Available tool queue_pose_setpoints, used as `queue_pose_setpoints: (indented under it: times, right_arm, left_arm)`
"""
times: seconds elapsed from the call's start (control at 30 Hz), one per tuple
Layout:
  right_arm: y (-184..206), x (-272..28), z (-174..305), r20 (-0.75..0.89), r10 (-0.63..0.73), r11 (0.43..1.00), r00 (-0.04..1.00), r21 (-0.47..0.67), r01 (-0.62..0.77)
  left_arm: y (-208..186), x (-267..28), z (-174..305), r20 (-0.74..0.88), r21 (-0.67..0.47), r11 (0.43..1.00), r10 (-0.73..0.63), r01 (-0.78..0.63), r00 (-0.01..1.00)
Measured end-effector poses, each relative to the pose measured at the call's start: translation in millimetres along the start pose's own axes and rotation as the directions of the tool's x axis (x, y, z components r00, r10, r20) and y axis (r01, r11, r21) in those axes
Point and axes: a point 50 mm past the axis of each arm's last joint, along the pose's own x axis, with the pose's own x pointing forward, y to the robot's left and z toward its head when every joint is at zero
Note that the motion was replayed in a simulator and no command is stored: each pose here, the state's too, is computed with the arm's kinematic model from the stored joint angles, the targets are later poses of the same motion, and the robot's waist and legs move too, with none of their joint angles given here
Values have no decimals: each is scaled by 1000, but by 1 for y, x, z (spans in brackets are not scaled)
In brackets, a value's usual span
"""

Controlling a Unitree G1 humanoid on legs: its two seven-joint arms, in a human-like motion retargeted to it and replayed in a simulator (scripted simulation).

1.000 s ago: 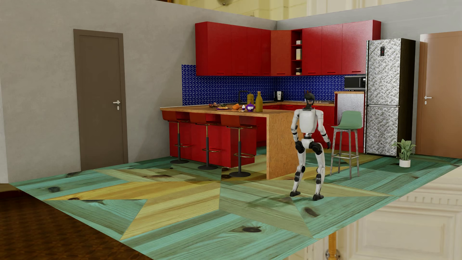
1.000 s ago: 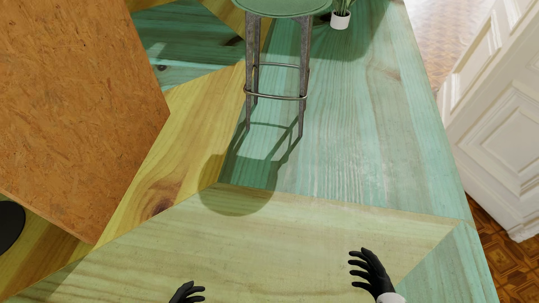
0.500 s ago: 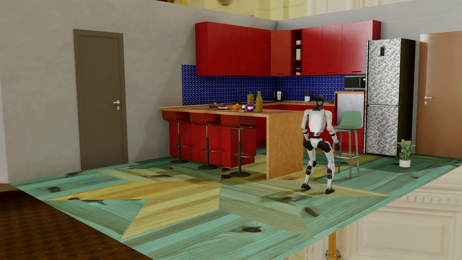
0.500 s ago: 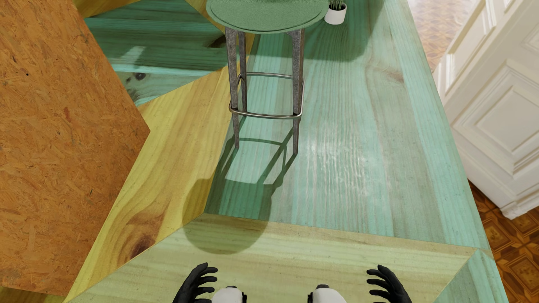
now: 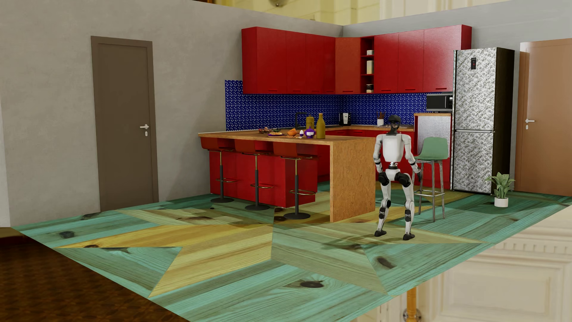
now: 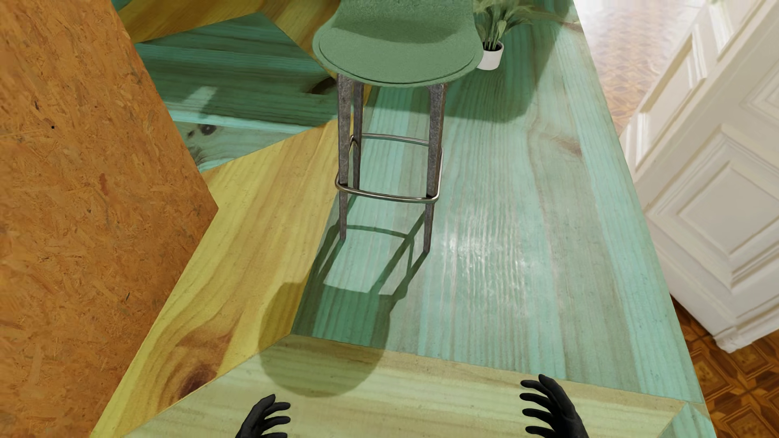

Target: Go to the stool

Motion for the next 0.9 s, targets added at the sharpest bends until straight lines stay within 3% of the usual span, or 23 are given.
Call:
queue_pose_setpoints:
  times: [0.13, 0.27, 0.37, 0.73, 0.9]
  right_arm:
    - [16, 4, 7, 5, 49, 999, 999, 19, -49]
    - [11, -1, -6, -36, 78, 996, 996, -29, -79]
    - [6, 2, 7, 19, 85, 995, 996, -56, -84]
    - [-10, 0, -4, -33, -35, 998, 999, -51, 33]
    - [4, 4, 6, 2, 20, 1000, 1000, -11, -20]
  left_arm:
    - [9, -4, -15, -48, 24, 999, 24, -23, 999]
    - [-5, 0, 1, 12, 4, 1000, -1, 1, 1000]
    - [-3, -3, -13, -55, 11, 1000, -12, 12, 998]
    - [3, 3, 8, 29, 29, 999, 24, -25, 999]
    - [0, -1, -10, -73, 22, 1000, 14, -12, 997]
